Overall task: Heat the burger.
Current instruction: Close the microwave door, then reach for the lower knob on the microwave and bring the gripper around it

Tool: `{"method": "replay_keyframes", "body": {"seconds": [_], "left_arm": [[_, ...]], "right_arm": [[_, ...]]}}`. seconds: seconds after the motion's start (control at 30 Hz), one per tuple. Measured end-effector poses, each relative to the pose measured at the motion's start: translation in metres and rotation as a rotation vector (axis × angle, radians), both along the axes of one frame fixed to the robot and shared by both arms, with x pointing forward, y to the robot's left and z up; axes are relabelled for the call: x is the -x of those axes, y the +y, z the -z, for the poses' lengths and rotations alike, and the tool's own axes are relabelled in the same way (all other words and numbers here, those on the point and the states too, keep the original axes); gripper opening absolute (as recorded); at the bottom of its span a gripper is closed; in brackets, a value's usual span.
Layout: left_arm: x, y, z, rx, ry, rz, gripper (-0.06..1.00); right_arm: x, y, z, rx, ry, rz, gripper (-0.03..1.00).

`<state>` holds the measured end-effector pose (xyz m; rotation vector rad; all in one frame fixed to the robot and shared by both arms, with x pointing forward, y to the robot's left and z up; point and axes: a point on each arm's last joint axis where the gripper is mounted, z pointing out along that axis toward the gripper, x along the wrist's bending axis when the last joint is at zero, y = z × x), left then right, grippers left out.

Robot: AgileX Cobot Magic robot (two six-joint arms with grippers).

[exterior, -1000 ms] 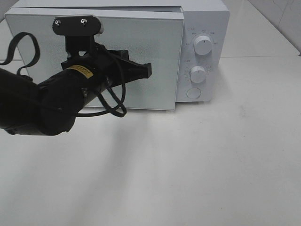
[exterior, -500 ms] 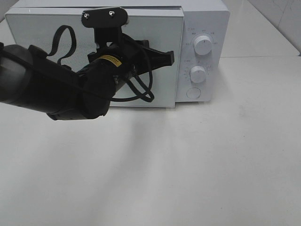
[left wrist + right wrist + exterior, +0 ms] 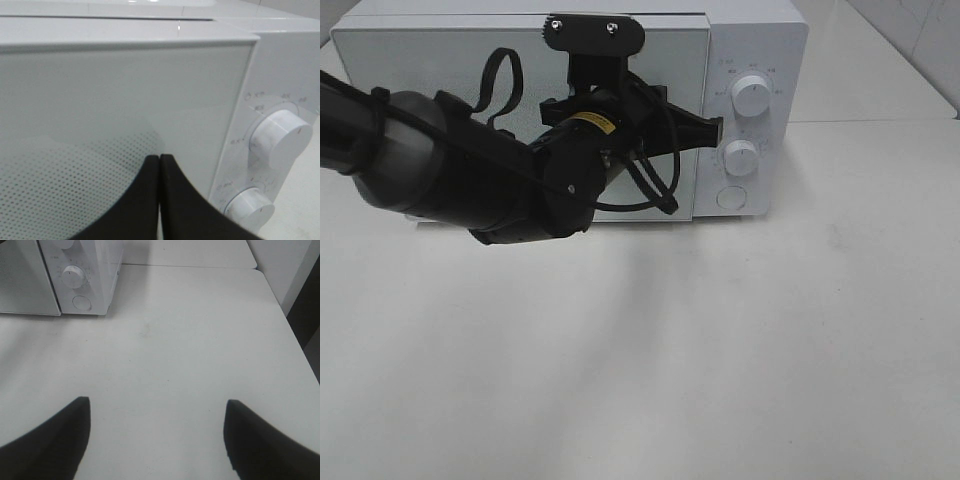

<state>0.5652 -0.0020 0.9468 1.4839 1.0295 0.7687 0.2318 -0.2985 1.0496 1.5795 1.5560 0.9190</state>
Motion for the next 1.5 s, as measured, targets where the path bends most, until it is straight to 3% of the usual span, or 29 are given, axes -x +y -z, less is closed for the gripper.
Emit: {"method": "replay_keyframes", "body": {"seconds": [0.27, 0.53, 0.77, 0.9, 0.93, 0.97, 1.0, 1.03, 1.07, 1.1, 1.17, 1.2, 1.33, 1.4, 1.5], "left_arm": [[-0.010, 0.009, 0.007, -0.018, 0.029, -0.016, 0.00], [-0.013, 0.013, 0.012, -0.067, 0.088, 0.029, 0.00], [-0.005, 0.012, -0.014, -0.062, 0.125, 0.050, 0.00], [0.004, 0.007, -0.019, -0.070, 0.196, 0.103, 0.10], [0.009, 0.004, -0.019, -0.081, 0.228, 0.134, 0.27], [0.017, -0.001, -0.020, -0.095, 0.290, 0.185, 0.54], [0.017, -0.001, -0.020, -0.095, 0.290, 0.185, 0.54], [0.025, -0.004, -0.019, -0.105, 0.368, 0.232, 0.65], [0.029, -0.005, -0.018, -0.103, 0.413, 0.252, 0.87], [0.029, -0.005, -0.018, -0.103, 0.413, 0.252, 0.87], [0.040, -0.005, -0.018, -0.113, 0.530, 0.311, 0.96], [0.040, -0.005, -0.018, -0.113, 0.530, 0.311, 0.96], [0.062, -0.004, -0.022, -0.159, 0.718, 0.431, 0.98], [0.066, -0.003, -0.025, -0.169, 0.741, 0.453, 0.98], [0.084, 0.005, -0.042, -0.236, 0.818, 0.558, 0.98]], "right_arm": [[0.000, 0.000, 0.000, 0.000, 0.000, 0.000, 0.74], [0.000, 0.000, 0.000, 0.000, 0.000, 0.000, 0.74], [0.000, 0.000, 0.000, 0.000, 0.000, 0.000, 0.74], [0.000, 0.000, 0.000, 0.000, 0.000, 0.000, 0.74], [0.000, 0.000, 0.000, 0.000, 0.000, 0.000, 0.74], [0.000, 0.000, 0.000, 0.000, 0.000, 0.000, 0.74], [0.000, 0.000, 0.000, 0.000, 0.000, 0.000, 0.74], [0.000, 0.000, 0.000, 0.000, 0.000, 0.000, 0.74], [0.000, 0.000, 0.000, 0.000, 0.000, 0.000, 0.74], [0.000, 0.000, 0.000, 0.000, 0.000, 0.000, 0.74], [0.000, 0.000, 0.000, 0.000, 0.000, 0.000, 0.74], [0.000, 0.000, 0.000, 0.000, 0.000, 0.000, 0.74], [0.000, 0.000, 0.000, 0.000, 0.000, 0.000, 0.74], [0.000, 0.000, 0.000, 0.000, 0.000, 0.000, 0.74], [0.000, 0.000, 0.000, 0.000, 0.000, 0.000, 0.74]]}}
